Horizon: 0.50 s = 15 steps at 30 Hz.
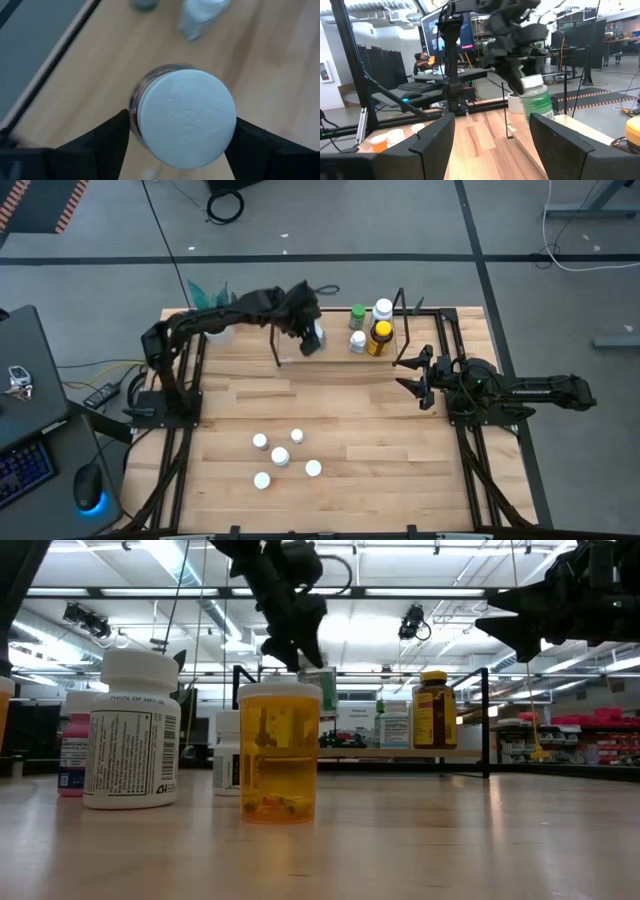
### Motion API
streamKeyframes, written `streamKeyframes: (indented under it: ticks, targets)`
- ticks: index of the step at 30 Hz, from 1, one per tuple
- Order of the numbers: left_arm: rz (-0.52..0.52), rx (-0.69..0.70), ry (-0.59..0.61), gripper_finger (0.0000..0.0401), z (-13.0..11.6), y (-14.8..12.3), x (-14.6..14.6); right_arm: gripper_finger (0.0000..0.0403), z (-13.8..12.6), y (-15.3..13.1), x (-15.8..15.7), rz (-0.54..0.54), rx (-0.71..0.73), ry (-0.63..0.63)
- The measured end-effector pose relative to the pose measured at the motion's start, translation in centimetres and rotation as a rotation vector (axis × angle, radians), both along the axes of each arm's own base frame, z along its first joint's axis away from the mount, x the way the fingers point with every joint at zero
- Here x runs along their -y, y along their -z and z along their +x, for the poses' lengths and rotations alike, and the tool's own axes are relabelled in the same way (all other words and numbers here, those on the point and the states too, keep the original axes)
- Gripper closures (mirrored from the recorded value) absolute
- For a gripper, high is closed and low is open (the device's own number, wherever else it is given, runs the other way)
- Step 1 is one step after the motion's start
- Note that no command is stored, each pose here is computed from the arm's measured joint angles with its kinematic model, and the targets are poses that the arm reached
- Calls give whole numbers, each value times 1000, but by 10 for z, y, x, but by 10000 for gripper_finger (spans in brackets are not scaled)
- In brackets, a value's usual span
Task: Pick and place medicine bottles onto shelf by color
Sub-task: Put the green white medicine bottle on the shelf
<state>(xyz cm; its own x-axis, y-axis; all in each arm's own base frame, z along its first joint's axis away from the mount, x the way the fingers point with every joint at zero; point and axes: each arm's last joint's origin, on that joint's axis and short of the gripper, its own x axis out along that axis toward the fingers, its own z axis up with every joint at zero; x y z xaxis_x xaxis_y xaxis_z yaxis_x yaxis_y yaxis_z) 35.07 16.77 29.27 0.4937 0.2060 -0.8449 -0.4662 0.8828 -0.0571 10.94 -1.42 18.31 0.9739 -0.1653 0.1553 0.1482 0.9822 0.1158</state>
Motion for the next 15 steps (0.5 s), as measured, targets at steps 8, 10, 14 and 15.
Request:
streamKeyframes:
  ticks: [8,10,14,15]
  targets:
    - [-16,-76,-62,122,0,15,-48,138,1,0,0,1,-2,2]
    - [-18,-86,-73,122,0,20,-58,138,1,0,0,0,0,2]
    - [-16,-96,-99,122,-6,26,-74,138,1,0,0,0,0,2]
    - [-18,-100,-107,122,-7,27,-77,138,1,0,0,0,0,2]
